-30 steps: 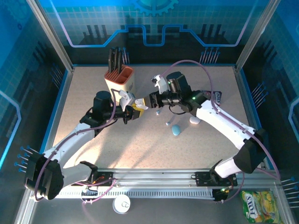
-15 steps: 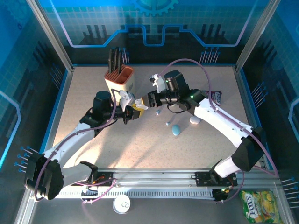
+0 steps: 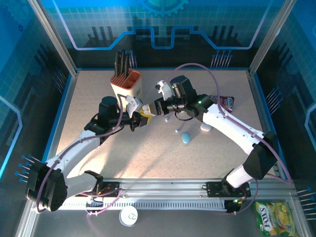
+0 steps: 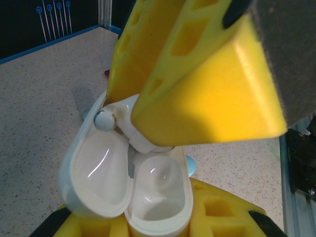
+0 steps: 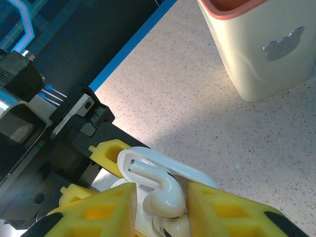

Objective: Insert wireless bluetooth earbuds into charging case

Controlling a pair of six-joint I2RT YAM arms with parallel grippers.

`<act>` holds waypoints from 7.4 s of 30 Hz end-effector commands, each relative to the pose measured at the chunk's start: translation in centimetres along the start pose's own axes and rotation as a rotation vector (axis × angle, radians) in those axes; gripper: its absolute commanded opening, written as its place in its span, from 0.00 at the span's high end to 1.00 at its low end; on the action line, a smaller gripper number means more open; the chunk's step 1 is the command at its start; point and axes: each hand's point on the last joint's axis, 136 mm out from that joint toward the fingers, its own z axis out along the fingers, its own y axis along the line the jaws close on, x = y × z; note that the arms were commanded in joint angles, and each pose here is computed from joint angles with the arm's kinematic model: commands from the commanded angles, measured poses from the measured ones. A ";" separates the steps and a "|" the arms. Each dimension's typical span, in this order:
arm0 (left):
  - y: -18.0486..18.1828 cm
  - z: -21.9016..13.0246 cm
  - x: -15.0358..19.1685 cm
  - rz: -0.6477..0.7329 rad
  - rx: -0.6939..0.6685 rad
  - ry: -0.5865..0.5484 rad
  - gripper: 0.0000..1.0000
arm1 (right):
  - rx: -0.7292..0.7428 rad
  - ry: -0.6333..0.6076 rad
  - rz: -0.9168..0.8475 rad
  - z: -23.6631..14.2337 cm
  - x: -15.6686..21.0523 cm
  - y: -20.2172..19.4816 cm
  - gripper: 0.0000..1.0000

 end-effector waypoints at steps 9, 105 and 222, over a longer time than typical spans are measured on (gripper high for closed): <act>-0.4 0.0 -0.3 0.040 0.011 -0.015 0.84 | 0.005 -0.008 -0.050 -0.6 -0.9 0.9 0.77; -2.8 -0.5 0.2 -0.085 0.179 0.031 0.83 | 0.269 0.341 -1.411 0.2 4.0 3.3 0.77; 6.9 3.3 11.3 -0.541 -0.306 0.363 0.84 | 0.040 -0.036 -0.238 -6.1 4.2 -2.5 0.26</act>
